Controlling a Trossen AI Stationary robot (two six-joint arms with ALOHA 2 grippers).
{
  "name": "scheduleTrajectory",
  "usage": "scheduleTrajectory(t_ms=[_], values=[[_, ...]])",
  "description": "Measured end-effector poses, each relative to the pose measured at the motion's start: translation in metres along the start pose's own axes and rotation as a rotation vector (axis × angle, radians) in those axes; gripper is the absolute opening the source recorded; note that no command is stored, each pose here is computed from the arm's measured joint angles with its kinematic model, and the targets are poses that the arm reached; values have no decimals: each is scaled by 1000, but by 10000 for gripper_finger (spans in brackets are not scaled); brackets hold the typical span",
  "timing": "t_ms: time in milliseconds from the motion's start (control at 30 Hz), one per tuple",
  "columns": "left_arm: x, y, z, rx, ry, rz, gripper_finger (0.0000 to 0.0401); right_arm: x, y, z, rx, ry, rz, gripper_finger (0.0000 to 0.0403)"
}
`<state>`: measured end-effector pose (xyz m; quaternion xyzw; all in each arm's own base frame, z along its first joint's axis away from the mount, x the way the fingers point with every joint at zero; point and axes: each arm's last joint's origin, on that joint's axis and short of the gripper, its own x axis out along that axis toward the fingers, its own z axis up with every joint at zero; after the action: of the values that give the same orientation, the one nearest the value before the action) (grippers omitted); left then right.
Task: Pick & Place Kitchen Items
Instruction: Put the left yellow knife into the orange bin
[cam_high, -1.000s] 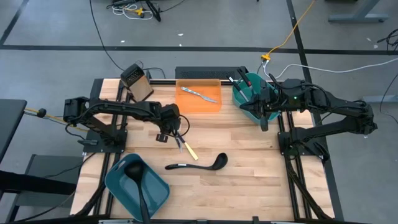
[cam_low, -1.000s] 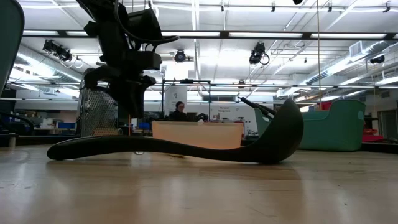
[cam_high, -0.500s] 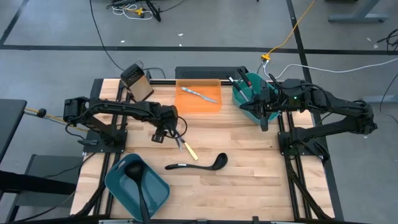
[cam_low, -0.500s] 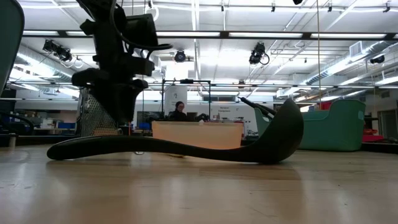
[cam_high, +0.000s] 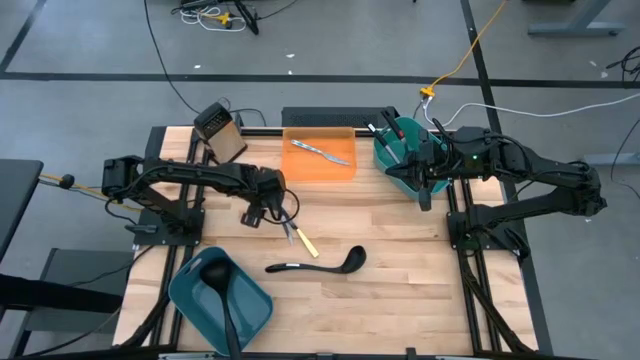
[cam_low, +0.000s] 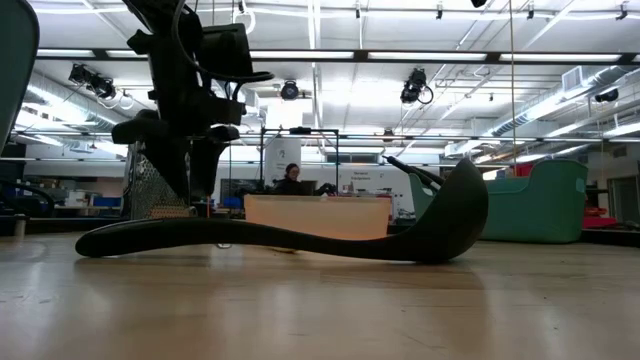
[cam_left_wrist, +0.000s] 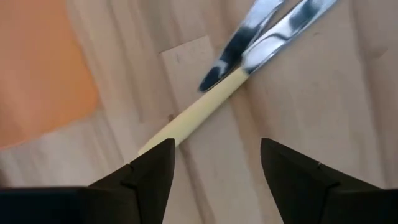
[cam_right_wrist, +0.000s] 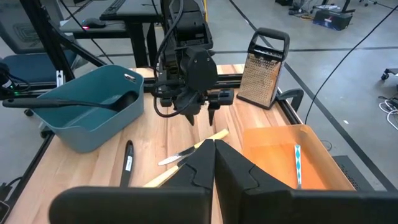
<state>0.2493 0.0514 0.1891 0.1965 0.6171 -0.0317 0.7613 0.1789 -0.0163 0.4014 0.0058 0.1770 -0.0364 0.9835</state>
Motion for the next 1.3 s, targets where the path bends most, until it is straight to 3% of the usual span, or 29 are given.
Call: scheduleTrajectory(t_ms=[300, 667, 867, 1100, 1300], values=[[0, 4, -2, 1, 67, 120, 243, 0, 0, 0, 0, 0, -2, 13], [0, 6, 2, 37, 43, 153, 243, 0, 0, 0, 0, 0, -3, 13], [0, 5, 2, 20, 27, 125, 243, 0, 0, 0, 4, 0, -3, 13], [0, 2, 2, 91, -30, -1, 246, 0, 0, 0, 17, 0, -3, 13], [1, 7, -2, 102, -31, -12, 248, 0, 0, 0, 17, -1, -3, 13]])
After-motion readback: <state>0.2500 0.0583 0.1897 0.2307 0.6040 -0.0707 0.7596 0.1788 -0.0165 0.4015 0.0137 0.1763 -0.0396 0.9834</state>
